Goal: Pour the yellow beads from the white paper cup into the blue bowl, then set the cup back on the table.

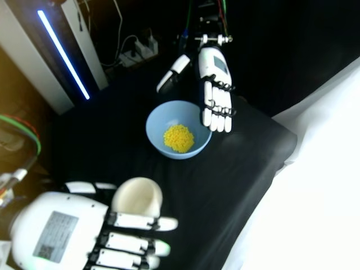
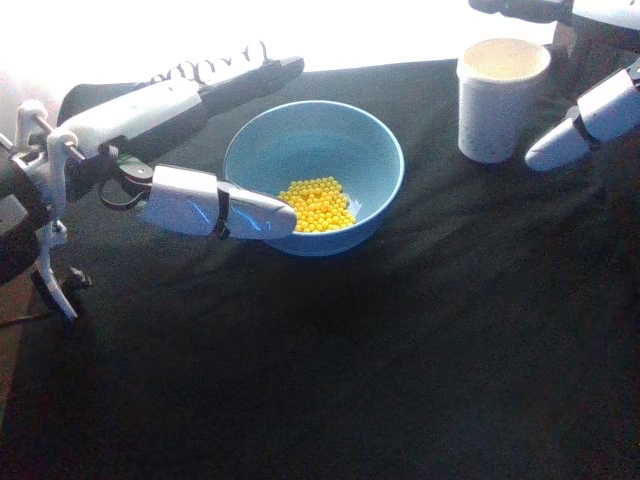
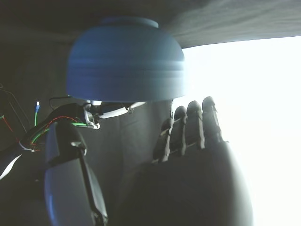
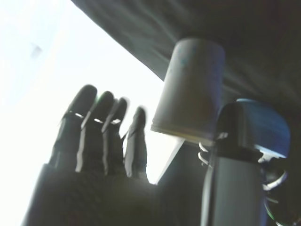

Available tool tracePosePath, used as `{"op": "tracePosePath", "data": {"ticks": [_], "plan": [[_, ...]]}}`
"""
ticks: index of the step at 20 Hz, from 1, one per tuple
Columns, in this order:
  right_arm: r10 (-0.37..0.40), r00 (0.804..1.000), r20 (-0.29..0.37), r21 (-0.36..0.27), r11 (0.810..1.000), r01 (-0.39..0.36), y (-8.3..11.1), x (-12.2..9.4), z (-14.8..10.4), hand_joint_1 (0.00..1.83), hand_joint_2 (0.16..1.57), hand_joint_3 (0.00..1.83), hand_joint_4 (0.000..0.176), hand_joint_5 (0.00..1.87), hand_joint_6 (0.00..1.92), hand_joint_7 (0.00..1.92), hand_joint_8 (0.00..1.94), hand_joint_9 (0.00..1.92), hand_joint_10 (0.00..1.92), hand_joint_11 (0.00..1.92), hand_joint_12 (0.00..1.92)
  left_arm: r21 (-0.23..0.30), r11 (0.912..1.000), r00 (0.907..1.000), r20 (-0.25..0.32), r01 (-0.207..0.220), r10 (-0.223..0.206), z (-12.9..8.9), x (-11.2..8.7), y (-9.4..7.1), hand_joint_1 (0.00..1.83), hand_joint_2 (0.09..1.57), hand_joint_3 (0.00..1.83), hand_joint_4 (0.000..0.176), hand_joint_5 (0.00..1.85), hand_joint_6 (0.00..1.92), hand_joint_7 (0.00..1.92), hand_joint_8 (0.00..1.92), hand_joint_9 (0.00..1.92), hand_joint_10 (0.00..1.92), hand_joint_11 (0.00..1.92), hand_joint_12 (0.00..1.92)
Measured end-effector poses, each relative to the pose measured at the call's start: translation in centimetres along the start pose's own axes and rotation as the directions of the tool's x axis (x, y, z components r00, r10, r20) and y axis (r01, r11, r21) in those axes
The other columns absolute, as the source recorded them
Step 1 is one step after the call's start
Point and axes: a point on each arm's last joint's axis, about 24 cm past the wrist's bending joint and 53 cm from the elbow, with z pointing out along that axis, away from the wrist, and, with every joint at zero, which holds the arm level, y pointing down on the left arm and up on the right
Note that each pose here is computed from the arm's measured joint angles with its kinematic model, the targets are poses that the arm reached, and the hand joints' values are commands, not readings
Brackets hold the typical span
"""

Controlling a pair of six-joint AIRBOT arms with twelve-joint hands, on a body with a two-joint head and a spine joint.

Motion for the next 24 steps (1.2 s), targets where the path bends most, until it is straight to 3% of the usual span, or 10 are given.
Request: {"op": "tracePosePath", "data": {"ticks": [6,10,11,15,19,20,21,22,23,24], "plan": [[-0.002,1.0,-0.001,0.001,1.0,0.002,0.0,0.1,0.0,0.87,0.6,0.0,0.176,0.0,0.0,0.0,0.0,0.0,0.0,0.0,0.0,0.0,1.0,1.0,0.0,0.0,0.0,0.0,0.0,0.0,0.62,0.84,0.0,0.053,0.0,0.0,0.1,0.0,0.05,0.0,0.0,0.0],[-0.001,1.0,-0.001,0.0,1.0,0.001,0.0,0.0,-0.3,0.86,0.6,0.0,0.176,0.0,0.0,0.0,0.0,0.0,0.0,0.0,0.0,-0.002,1.0,1.0,0.002,-0.001,0.001,0.0,-0.1,0.1,0.64,0.85,0.0,0.078,0.0,0.0,0.06,0.0,0.03,0.0,0.0,0.0],[-0.001,1.0,0.0,-0.004,1.0,0.001,0.1,-0.2,-0.5,0.86,0.59,0.0,0.176,0.0,0.0,0.0,0.0,0.0,0.0,0.0,0.0,-0.003,1.0,1.0,0.005,-0.001,0.001,0.0,-0.3,0.2,0.62,0.86,0.01,0.047,0.0,0.0,0.08,0.01,0.04,0.01,0.0,0.0],[0.042,0.999,0.033,-0.034,0.999,-0.041,0.7,-1.6,-1.4,0.79,0.58,0.0,0.176,0.0,0.0,0.0,0.0,0.0,0.0,0.0,0.0,-0.007,1.0,0.9999,0.011,-0.003,0.003,0.0,-0.6,0.3,0.64,0.86,0.0,0.041,0.0,0.0,0.09,0.01,0.03,0.0,0.0,0.0],[0.074,0.993,0.095,-0.124,0.99,-0.062,3.2,-3.7,-3.8,0.76,0.57,0.0,0.176,0.0,0.0,0.0,0.0,0.0,0.0,0.03,0.02,-0.013,0.9999,0.9987,0.05,0.0,0.001,-0.7,-2.5,0.4,0.71,0.82,0.0,0.066,0.0,0.0,0.08,0.0,0.0,0.0,0.0,0.0],[0.084,0.989,0.118,-0.147,0.987,-0.067,3.8,-4.5,-4.7,0.79,0.56,0.0,0.162,0.0,0.0,0.07,0.0,0.07,0.01,0.09,0.06,-0.013,0.9999,0.9973,0.074,-0.003,0.004,-1.1,-3.7,0.4,0.73,0.79,0.0,0.084,0.0,0.0,0.14,0.01,0.06,0.01,0.0,0.0],[0.118,0.983,0.142,-0.176,0.98,-0.092,3.9,-5.2,-5.7,0.88,0.58,0.0,0.155,0.01,0.0,0.07,0.0,0.06,0.0,0.02,0.04,-0.015,0.9999,0.9953,0.097,0.001,0.0,-1.6,-4.7,0.3,0.75,0.78,0.0,0.087,0.0,0.0,0.15,0.01,0.08,0.01,0.0,0.0],[0.156,0.975,0.161,-0.198,0.972,-0.123,3.7,-5.6,-6.8,0.93,0.61,0.01,0.097,0.07,0.01,0.1,0.0,0.09,0.01,0.0,0.04,-0.014,0.9999,0.9925,0.122,0.007,-0.006,-2.0,-5.7,0.3,0.73,0.77,0.0,0.09,0.01,0.0,0.14,0.0,0.07,0.01,0.02,0.01],[0.176,0.971,0.164,-0.207,0.968,-0.141,3.4,-5.5,-7.5,0.99,0.65,0.01,0.071,0.12,0.0,0.13,0.0,0.12,0.0,0.0,0.05,-0.016,0.9999,0.9916,0.129,0.003,-0.001,-2.2,-6.2,0.3,0.74,0.76,0.0,0.093,0.02,0.01,0.13,0.0,0.08,0.01,0.04,0.02],[0.192,0.967,0.166,-0.222,0.963,-0.153,3.4,-5.3,-8.0,1.12,0.72,0.01,0.026,0.28,0.01,0.24,0.01,0.16,0.01,0.02,0.07,-0.018,0.9998,0.991,0.134,0.005,-0.002,-2.4,-6.3,0.2,0.74,0.76,0.0,0.098,0.04,0.01,0.16,0.01,0.11,0.02,0.08,0.04]]}}
